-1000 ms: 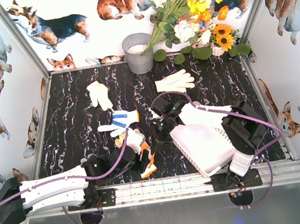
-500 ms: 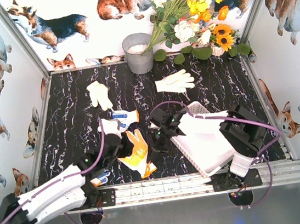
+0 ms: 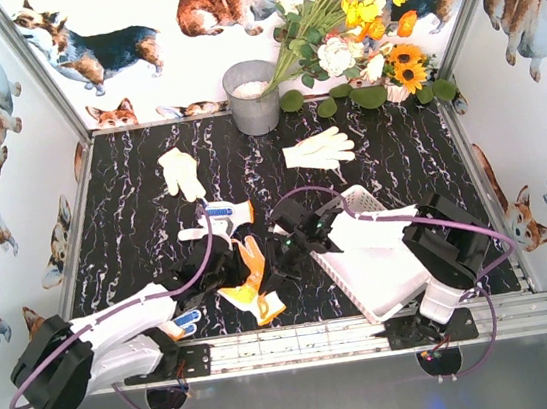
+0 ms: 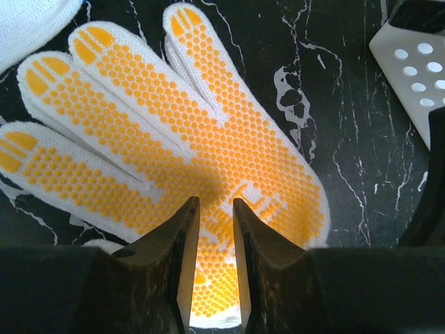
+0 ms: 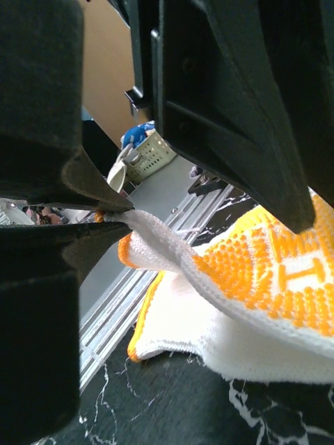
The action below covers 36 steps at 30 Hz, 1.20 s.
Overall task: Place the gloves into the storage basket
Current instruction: Pair the glove with the glove.
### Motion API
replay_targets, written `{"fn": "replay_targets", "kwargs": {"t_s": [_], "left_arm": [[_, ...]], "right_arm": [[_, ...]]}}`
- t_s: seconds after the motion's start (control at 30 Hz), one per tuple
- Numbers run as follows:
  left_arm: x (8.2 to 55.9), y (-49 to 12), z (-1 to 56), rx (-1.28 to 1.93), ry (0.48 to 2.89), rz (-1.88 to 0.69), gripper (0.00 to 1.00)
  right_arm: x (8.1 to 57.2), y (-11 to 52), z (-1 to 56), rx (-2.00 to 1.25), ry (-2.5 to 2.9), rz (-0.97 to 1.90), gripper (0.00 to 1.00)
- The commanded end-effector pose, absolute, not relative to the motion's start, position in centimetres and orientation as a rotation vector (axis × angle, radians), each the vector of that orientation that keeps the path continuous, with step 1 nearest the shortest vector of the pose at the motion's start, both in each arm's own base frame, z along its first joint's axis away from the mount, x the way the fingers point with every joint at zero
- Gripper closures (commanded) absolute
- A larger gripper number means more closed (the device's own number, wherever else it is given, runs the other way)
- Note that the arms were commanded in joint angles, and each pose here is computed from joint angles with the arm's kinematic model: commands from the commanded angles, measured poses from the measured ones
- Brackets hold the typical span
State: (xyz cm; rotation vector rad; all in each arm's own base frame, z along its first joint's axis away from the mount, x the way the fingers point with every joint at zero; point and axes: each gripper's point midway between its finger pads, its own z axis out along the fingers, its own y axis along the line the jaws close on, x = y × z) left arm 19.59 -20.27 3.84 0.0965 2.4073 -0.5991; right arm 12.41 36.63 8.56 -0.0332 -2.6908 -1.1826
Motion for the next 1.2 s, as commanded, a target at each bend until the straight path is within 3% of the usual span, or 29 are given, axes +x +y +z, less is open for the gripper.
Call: {"fn": "replay_targets", "kwargs": {"t_s": [0.0, 0.27, 0.73, 0.8, 0.87, 1.07, 1.17], "left_arm": [[21.0, -20.1, 3.8, 0.106, 2.376, -0.571, 0.81], [21.7, -18.1, 3.3, 0.074, 2.403, -0.481, 0.83], [22.0, -18.7, 4.0, 0.129, 2.387, -0.512, 0.82], [22.1, -19.1, 4.4, 0.150, 2.382, -0.531, 0.78], [22.1, -19.5, 5.1, 0.180, 2.376, -0.551, 0.72], [20.5, -18.1, 6.7, 0.134, 2.468, -0.497, 0.41], [18.2, -18.1, 6.6, 0.059, 2.568, -0.556, 0.38]], "right_arm": [[12.6, 38.6, 11.5, -0.033, -2.617, -1.398, 1.00], [11.7, 39.1, 10.7, -0.068, -2.589, -1.406, 1.00], [11.2, 34.4, 6.2, 0.048, -2.863, -0.980, 1.00], [11.1, 34.4, 6.2, 0.054, -2.863, -0.981, 0.99], [11.1, 34.4, 6.3, 0.068, -2.868, -0.974, 0.92], [11.5, 32.8, 7.6, 0.134, -2.962, -0.899, 0.68], [11.7, 32.5, 7.8, 0.151, -2.978, -0.897, 0.63]]}}
